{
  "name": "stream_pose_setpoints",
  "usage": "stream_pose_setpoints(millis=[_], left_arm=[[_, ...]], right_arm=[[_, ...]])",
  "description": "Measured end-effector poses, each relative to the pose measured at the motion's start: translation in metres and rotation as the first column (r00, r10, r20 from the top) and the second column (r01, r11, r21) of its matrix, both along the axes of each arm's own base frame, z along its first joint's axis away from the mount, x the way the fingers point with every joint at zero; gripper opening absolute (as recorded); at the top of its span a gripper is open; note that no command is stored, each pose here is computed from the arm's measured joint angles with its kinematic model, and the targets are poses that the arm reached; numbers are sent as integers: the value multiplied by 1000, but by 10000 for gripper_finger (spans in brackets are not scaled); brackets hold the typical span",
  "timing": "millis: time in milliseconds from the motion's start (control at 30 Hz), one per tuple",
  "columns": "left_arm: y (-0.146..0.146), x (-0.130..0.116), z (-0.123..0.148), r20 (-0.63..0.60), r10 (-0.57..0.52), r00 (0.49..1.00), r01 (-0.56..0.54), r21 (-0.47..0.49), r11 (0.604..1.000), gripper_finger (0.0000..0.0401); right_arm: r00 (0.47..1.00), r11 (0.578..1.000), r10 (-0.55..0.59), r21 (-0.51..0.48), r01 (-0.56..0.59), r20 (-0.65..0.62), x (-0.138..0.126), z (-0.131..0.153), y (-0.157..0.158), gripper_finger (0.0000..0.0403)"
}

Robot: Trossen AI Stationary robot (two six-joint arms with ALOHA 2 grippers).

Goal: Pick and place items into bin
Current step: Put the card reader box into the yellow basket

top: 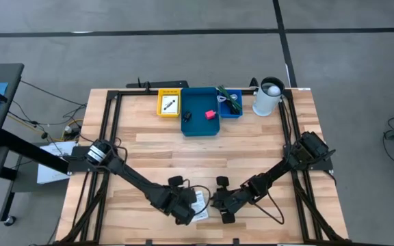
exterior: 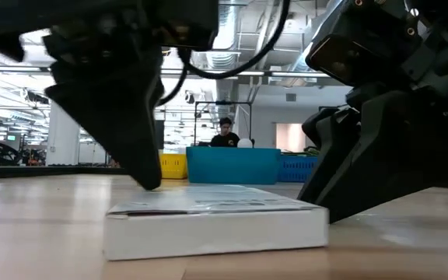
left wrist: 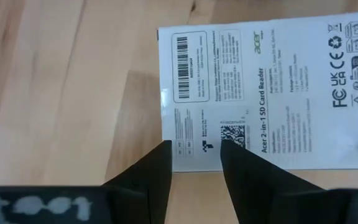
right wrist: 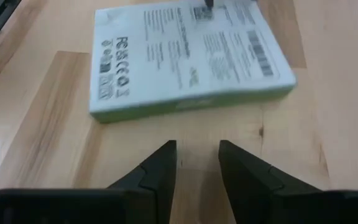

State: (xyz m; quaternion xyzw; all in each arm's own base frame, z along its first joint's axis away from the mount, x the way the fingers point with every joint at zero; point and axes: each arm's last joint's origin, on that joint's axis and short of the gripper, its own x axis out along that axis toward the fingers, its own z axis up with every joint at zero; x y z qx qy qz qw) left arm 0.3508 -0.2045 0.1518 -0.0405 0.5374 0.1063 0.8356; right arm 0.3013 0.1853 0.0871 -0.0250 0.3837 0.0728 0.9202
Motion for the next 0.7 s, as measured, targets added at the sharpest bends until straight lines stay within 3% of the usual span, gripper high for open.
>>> stream_pose_setpoints(millis=[467, 700], left_arm=[[-24, -20, -1, -34, 17, 999, -18, -32, 999, 130], [-29, -32, -2, -58, 40, 998, -38, 37, 999, 130]], right_arm=[[1000, 1000, 12, 19, -12, 5, 0, 1, 1, 118], [1000, 1000, 15, 22, -15, 4, 0, 1, 1, 118]])
